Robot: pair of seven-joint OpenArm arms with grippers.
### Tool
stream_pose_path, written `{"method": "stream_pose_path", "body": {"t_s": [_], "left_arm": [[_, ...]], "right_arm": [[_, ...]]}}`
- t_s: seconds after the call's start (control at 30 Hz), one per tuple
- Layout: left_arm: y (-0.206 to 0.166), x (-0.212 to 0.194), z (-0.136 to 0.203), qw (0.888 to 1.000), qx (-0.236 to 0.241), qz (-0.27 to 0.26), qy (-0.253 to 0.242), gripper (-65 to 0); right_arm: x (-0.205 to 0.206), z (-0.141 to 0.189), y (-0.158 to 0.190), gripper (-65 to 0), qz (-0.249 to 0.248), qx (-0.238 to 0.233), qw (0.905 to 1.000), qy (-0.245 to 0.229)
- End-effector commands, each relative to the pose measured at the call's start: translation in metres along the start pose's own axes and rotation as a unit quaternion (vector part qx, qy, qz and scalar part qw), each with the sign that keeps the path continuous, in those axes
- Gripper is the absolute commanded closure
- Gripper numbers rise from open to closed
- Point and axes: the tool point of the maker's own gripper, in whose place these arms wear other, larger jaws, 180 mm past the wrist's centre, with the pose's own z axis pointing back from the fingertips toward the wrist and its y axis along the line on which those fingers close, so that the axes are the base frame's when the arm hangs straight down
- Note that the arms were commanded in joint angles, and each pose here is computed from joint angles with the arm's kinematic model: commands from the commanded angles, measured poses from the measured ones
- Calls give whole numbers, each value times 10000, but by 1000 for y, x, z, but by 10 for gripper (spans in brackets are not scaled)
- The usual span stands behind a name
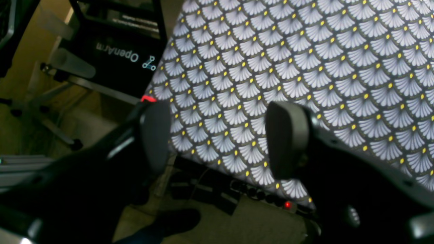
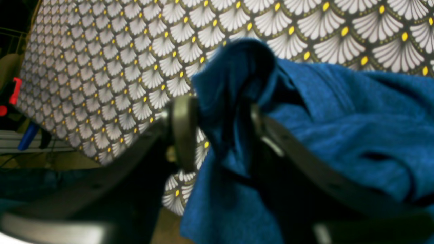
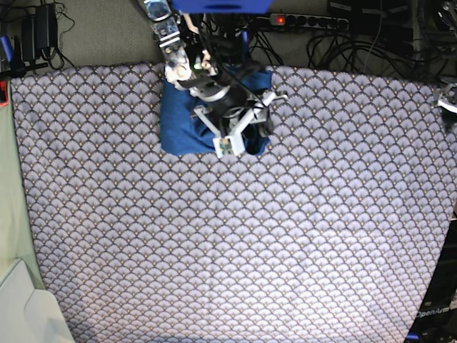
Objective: Fold the T-shirt properly
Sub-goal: 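Lift and tuck the loose fabric with the right gripper onto the stack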
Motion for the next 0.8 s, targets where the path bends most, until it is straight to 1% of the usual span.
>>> {"method": "stream_pose_path", "body": {"t_s": [0.0,0.07,0.13,0.27,0.37,0.5,0.57,0.6,0.7,0.73,0.77], "left_arm": [[6,14,3,9997,60,-95,-218,-426],[6,14,3,9997,60,-95,-218,-426],[5,14,3,9997,53,-98,-216,-426],[4,13,3,9997,44,-94,-211,-426],[5,13,3,9997,52,-87,-207,-426],[4,13,2,9997,45,-90,-205,-426],[4,13,2,9997,38,-93,-202,-426],[4,13,2,9997,38,-93,-202,-426],[4,12,2,9998,36,-86,-200,-426],[4,12,2,9998,36,-86,-200,-426],[4,12,2,9998,36,-86,-192,-426]], "right_arm": [[14,1,15,-270,12,212,9995,-234],[14,3,19,-294,142,295,9991,-253],[25,11,33,-298,322,481,9969,-524],[47,36,50,-298,880,828,9856,-1182],[63,52,39,-298,1097,761,9794,-1513],[77,59,1,-290,1107,294,9797,-1645],[84,61,-23,-243,1088,-22,9794,-1698],[87,63,-34,-203,1066,-158,9789,-1734],[97,69,-62,-56,998,-523,9767,-1829],[99,72,-69,-16,976,-623,9757,-1860],[98,72,-75,0,952,-697,9762,-1821]]}}
